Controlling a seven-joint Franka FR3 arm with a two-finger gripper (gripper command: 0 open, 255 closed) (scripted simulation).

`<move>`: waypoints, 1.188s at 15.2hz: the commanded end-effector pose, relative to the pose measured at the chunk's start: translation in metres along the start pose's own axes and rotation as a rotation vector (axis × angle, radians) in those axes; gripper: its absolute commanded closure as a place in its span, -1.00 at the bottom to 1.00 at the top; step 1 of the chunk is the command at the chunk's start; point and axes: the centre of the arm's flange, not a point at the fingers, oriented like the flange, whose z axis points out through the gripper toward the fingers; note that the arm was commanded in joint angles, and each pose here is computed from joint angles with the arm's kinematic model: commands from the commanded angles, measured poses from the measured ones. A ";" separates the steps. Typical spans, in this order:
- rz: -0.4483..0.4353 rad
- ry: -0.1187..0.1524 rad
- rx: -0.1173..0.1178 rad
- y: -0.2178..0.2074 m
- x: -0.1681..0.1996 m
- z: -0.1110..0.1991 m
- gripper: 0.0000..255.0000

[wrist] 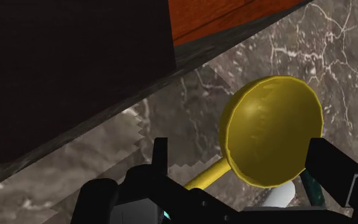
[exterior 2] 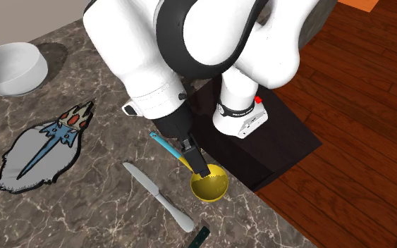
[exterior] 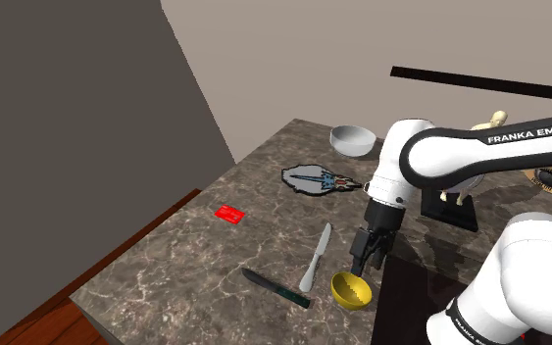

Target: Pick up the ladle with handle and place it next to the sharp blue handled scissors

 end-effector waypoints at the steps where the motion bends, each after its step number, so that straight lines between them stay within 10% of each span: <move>1: 0.001 0.000 0.002 0.001 0.002 0.010 -1.00; 11: 0.001 0.000 0.002 0.001 0.002 0.024 -1.00; 12: 0.001 0.000 0.002 0.001 0.002 0.024 1.00; 18: 0.001 0.000 0.002 0.001 0.002 0.024 1.00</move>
